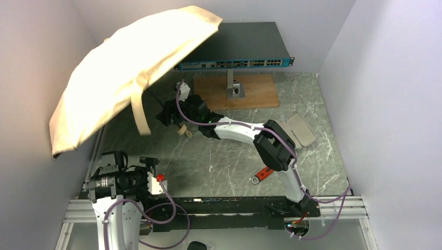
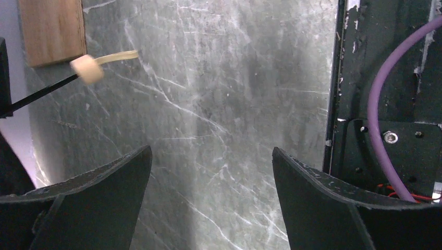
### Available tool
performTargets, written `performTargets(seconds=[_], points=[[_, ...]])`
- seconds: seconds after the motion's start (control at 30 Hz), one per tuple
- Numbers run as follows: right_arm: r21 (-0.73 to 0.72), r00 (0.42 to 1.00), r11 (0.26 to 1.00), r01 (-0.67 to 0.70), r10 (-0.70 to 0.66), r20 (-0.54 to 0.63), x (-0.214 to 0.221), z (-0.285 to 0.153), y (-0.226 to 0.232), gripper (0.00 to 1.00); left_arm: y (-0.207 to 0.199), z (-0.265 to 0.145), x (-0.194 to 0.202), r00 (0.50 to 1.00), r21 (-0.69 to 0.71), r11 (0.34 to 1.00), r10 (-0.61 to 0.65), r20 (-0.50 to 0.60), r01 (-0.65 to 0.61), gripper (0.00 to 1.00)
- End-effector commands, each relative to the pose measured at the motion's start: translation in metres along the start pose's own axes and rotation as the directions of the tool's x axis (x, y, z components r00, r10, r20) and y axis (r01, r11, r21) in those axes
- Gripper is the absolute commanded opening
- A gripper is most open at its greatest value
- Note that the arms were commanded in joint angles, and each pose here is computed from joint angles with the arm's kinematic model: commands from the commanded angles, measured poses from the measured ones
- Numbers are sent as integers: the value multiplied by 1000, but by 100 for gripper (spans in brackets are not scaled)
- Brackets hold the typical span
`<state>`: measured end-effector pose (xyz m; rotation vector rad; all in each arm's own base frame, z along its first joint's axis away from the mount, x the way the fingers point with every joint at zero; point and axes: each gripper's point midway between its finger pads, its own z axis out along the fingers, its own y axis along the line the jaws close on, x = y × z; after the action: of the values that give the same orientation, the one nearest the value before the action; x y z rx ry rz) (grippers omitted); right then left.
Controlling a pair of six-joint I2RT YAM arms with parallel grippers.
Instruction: Open the umbrella
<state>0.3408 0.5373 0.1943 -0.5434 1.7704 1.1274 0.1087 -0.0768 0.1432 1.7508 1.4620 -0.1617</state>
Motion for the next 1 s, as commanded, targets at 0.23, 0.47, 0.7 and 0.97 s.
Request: performTargets(seconds=[0.23, 0.47, 0.7, 0.97], points=[[-48, 997, 995, 83, -83, 2, -10, -20, 9, 83, -2, 22, 34, 966, -5, 967, -256, -43, 256, 93], [-57, 989, 988, 143, -144, -19, -17, -46, 11, 99, 14, 31, 58, 887, -35, 893, -450, -104, 449, 99], [-71, 961, 961, 266, -271, -63, -29, -88, 15, 100, 43, 32, 81, 808, -155, 820, -571, -144, 551, 100], [-79, 918, 934, 348, -357, -175, -22, -161, -9, 100, 94, 15, 86, 765, -340, 742, -638, -91, 578, 100]])
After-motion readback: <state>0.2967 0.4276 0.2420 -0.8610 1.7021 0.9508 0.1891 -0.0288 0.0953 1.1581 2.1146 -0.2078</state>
